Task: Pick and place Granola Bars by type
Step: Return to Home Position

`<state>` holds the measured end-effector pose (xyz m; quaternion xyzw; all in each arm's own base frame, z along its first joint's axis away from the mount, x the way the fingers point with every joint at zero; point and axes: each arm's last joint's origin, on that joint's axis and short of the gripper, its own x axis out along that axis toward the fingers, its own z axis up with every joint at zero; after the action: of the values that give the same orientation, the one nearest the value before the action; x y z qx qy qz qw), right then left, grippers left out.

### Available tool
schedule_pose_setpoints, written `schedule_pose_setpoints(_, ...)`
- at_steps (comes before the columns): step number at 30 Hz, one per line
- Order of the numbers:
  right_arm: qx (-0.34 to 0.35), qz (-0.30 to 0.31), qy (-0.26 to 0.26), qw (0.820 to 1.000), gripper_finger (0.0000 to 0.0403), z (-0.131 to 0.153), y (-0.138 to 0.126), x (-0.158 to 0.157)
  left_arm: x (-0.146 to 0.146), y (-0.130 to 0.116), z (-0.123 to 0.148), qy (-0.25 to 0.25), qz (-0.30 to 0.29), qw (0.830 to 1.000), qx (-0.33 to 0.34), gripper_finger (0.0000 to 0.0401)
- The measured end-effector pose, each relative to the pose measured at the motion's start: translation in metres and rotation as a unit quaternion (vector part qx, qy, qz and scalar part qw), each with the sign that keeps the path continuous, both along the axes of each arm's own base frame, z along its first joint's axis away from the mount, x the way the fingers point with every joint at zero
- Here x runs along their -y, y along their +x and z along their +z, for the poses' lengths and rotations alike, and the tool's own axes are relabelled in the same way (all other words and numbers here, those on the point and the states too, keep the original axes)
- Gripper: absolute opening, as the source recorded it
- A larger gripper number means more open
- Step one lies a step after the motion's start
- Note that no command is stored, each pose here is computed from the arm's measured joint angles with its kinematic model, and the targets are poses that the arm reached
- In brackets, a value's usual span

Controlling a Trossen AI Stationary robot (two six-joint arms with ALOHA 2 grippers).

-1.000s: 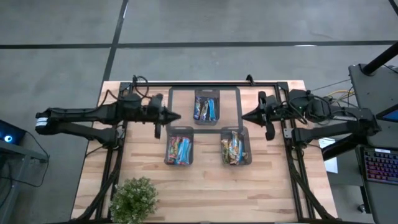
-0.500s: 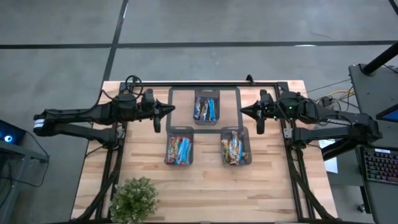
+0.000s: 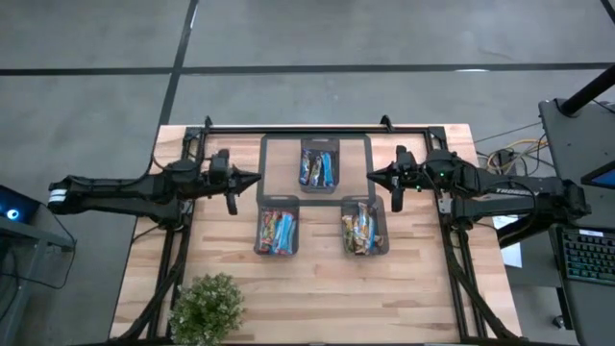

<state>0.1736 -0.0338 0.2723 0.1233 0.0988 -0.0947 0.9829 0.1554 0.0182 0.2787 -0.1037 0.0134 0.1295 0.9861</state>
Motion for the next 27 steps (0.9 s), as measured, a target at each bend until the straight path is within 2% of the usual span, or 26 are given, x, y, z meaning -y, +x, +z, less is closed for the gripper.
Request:
schedule_pose_setpoints(3, 0.003, -0.007, -0.003, 1.0, 0.0009, 0.0, 0.0, 0.001, 0.003, -0.002, -0.015, -0.018, -0.012, 1.0, -0.002, 0.0)
schedule_pose_setpoints(6, -0.006, -0.005, -0.027, 1.0, 0.0009, -0.001, 0.002, 0.002, 0.007, -0.003, -0.025, -0.027, -0.026, 0.999, -0.014, 0.0)
schedule_pose_setpoints(8, -0.011, -0.005, -0.046, 0.999, 0.0008, -0.002, 0.002, 0.004, 0.009, -0.003, -0.028, -0.024, -0.031, 0.999, -0.016, 0.0)
schedule_pose_setpoints(12, -0.005, -0.032, -0.049, 0.998, 0.0008, -0.005, -0.001, 0.01, 0.009, -0.006, -0.034, -0.01, -0.029, 0.999, -0.018, 0.0)
schedule_pose_setpoints(15, 0.007, -0.045, -0.03, 0.999, 0.0008, -0.007, -0.006, 0.012, 0.009, -0.01, -0.033, -0.005, -0.029, 1.0, -0.005, 0.0)
schedule_pose_setpoints(18, 0.022, -0.056, 0.018, 0.998, 0.0009, -0.011, -0.013, 0.01, 0.009, -0.014, -0.032, -0.005, -0.032, 0.999, 0.0, 0.0)
schedule_pose_setpoints(20, 0.035, -0.03, 0.034, 0.998, 0.0009, -0.009, -0.015, 0.005, 0.009, -0.015, -0.031, -0.004, -0.034, 0.999, 0.004, 0.0)
schedule_pose_setpoints(23, 0.04, 0.015, 0.028, 0.999, 0.0008, -0.007, -0.016, -0.005, 0.009, -0.015, -0.03, -0.003, -0.034, 0.999, 0.005, 0.0)
schedule_pose_setpoints(27, 0.056, -0.008, 0.016, 0.998, 0.0009, -0.005, -0.016, -0.014, 0.009, -0.014, -0.031, -0.003, -0.034, 0.999, 0.001, 0.0)
